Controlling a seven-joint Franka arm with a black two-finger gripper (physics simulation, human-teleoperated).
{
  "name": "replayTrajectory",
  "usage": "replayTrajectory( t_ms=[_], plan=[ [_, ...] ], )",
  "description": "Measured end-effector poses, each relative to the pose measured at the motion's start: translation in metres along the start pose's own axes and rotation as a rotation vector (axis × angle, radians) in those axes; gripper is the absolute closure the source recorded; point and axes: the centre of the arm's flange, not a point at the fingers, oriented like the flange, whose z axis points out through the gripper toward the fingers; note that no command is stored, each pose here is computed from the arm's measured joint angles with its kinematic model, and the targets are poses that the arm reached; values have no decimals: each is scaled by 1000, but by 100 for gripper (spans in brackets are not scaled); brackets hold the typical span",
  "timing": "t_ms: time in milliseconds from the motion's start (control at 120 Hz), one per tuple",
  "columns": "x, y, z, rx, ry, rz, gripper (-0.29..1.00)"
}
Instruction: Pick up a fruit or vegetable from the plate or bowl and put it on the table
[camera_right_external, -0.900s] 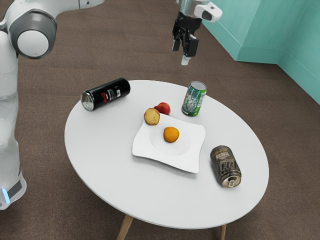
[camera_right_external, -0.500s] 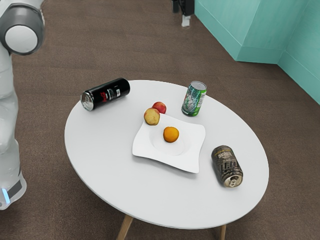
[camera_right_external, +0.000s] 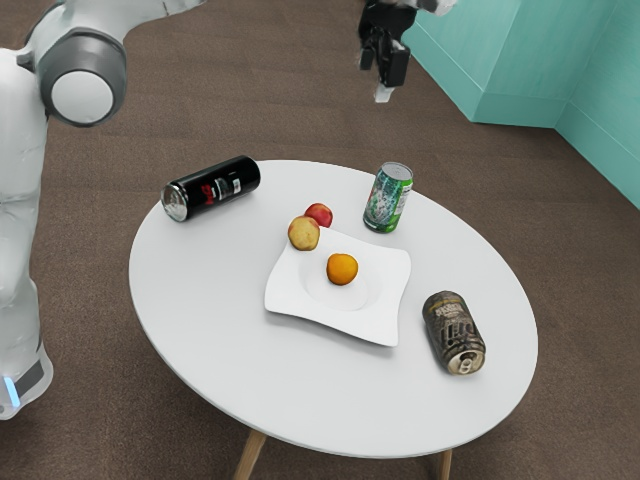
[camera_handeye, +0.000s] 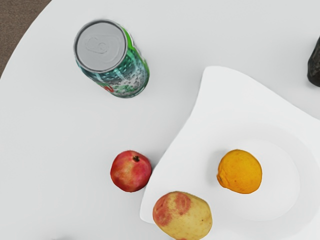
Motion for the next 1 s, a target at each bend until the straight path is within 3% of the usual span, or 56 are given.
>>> replayTrajectory(
  t_ms=[117, 275, 550, 1000],
  plan=[
    [22, 11, 43, -8, -20, 19, 0],
    [15, 28, 137, -53, -111, 44, 0],
    [12, 40, 222, -88, -93, 40, 0],
    [-1, 73, 216, -115, 14, 84, 0]
  ],
)
